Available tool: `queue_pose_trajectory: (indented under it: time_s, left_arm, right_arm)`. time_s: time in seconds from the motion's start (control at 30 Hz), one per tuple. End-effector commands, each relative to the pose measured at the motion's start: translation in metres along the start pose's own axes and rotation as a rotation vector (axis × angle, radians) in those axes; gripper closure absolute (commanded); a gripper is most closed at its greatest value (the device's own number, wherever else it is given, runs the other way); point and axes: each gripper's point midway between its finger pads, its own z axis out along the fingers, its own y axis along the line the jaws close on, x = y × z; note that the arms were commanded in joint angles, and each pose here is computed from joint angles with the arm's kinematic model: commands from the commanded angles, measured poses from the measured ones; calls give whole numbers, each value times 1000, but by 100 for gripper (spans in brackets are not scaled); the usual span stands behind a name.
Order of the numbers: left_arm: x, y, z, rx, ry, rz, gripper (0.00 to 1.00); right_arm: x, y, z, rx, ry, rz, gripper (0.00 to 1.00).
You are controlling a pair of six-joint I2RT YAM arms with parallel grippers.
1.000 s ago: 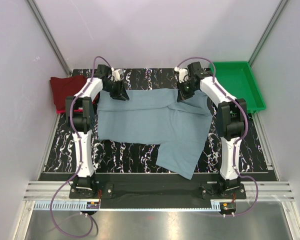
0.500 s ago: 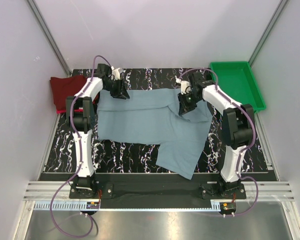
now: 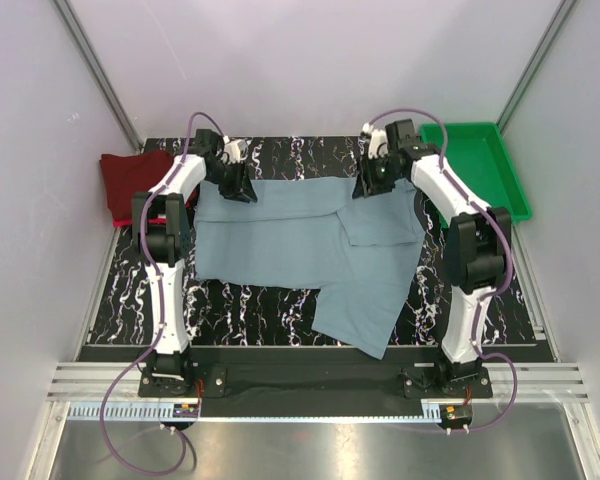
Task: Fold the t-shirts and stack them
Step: Fold the tshirt
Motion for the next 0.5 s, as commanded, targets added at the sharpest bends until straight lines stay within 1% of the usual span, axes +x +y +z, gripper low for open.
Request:
queue_pose_trajectory:
  time_s: [0.0,0.03,0.1,0.13,0.27,0.47]
  left_arm:
    - [-5,-1,-20,-51,-20,37,62]
    - [-4,0,-21,-58,-19,35,62]
    - [1,3,-21,-72,-8,26,62]
    - [3,6,-19,-78,-3,24,62]
    - [6,12,-18,-104,3,20,62]
    - [2,20,-12,-138,-2,19,61]
  right_arm:
    - [-28,-30,19,15,-71,166,54]
    - [-35,-41,20,23,-86,189,54]
    - [-30,-57,35,28,-63,232,53]
    - [-35,-65,34,28,-74,238,53]
    - [-22,-91,47,41,-35,293,52]
    - [-1,-116,64,63,10,351,51]
